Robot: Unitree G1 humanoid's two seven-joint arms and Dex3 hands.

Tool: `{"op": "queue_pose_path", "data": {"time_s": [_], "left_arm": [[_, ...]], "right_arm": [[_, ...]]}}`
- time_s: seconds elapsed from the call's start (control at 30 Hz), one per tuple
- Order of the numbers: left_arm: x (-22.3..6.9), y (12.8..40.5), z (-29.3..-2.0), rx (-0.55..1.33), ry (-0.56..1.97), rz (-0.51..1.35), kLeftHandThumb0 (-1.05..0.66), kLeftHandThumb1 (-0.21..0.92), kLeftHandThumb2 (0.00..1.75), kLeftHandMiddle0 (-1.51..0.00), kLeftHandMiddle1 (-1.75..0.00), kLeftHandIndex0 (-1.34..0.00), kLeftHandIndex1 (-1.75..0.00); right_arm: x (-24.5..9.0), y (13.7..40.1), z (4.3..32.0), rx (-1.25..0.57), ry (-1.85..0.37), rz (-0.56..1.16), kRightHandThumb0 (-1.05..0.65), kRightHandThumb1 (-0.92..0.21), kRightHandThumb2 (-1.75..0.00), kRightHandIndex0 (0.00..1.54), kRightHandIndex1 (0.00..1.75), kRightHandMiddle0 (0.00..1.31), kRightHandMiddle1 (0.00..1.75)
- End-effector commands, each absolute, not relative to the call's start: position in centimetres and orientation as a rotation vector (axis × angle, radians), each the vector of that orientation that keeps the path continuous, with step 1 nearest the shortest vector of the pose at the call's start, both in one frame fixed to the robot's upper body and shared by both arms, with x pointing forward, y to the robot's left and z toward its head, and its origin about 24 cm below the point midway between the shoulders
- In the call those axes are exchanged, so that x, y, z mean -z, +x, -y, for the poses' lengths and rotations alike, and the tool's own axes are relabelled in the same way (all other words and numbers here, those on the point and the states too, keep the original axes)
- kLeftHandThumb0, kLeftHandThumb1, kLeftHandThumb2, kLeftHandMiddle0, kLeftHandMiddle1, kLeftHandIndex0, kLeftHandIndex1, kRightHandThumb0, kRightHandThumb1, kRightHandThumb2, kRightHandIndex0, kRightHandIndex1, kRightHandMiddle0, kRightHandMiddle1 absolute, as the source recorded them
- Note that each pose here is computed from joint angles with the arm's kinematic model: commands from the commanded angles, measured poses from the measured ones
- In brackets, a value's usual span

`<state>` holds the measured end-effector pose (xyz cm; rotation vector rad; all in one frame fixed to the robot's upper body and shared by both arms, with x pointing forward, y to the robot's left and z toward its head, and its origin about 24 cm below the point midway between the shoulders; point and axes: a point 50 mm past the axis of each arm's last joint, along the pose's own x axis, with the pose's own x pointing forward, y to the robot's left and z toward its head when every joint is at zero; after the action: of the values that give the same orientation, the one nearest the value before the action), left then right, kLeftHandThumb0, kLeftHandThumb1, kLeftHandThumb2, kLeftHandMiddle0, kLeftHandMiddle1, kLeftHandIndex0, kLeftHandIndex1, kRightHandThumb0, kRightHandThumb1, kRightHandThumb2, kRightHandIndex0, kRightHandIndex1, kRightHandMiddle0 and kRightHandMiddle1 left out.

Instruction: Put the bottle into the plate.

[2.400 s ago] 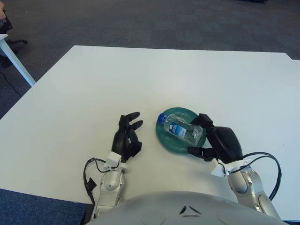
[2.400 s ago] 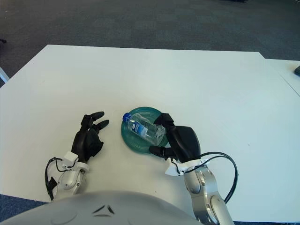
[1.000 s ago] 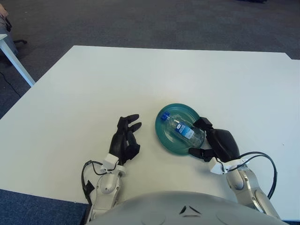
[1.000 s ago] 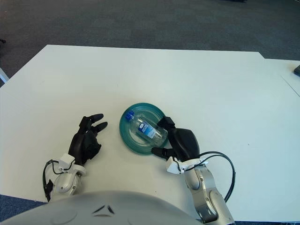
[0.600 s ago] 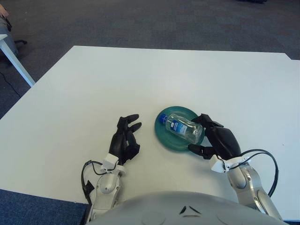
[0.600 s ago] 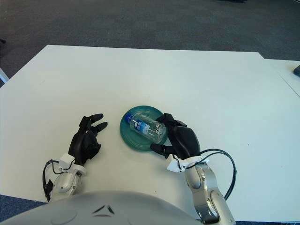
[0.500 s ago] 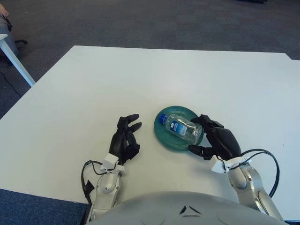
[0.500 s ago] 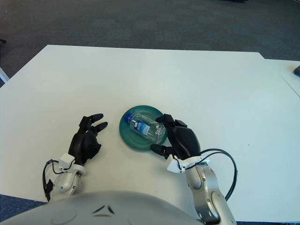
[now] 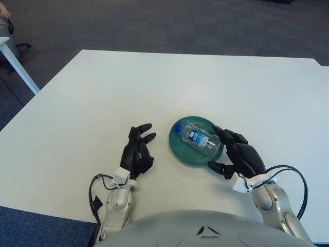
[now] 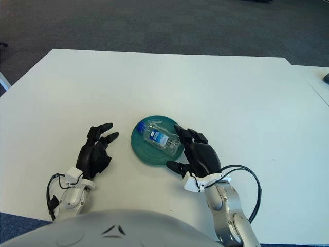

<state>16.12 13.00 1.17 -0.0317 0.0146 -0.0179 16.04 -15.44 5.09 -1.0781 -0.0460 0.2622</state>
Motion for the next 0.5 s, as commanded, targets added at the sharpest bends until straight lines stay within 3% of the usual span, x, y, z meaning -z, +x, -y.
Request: {"op": "queue_pose_path", "data": {"time_s": [0.0,0.4,0.47], "left_arm": [[0.0,15.9,-13.1,0.014,-0.018,-0.076,-0.79,0.92,1.04,-0.30,-0.52,0.00,-1.03],[0.3,16.3,-12.8,0.016,0.001,-0.066,-0.78,0.92,1.02,-0.30,-0.49,0.00,-1.01],[0.4,16.3,-12.7,0.012,-0.015,-0.074,-0.78,0.92,1.02,-0.31,-0.49,0.00,-1.01]], "right_arm": [[-5.5,16.2,15.7,-0.225,-1.059,0.088,-1.05,-0.92,-0.74,0.00,0.00,0.00,0.00],[-7.0,16.9,16.7,-0.290,-0.881,0.024,-1.05,-0.92,-0.84,0.00,0.00,0.00,0.00],[-7.6,17.2,16.9,-0.302,-0.715,0.033,-1.05,-0.92,-0.85,0.00,0.00,0.00,0.00]]}}
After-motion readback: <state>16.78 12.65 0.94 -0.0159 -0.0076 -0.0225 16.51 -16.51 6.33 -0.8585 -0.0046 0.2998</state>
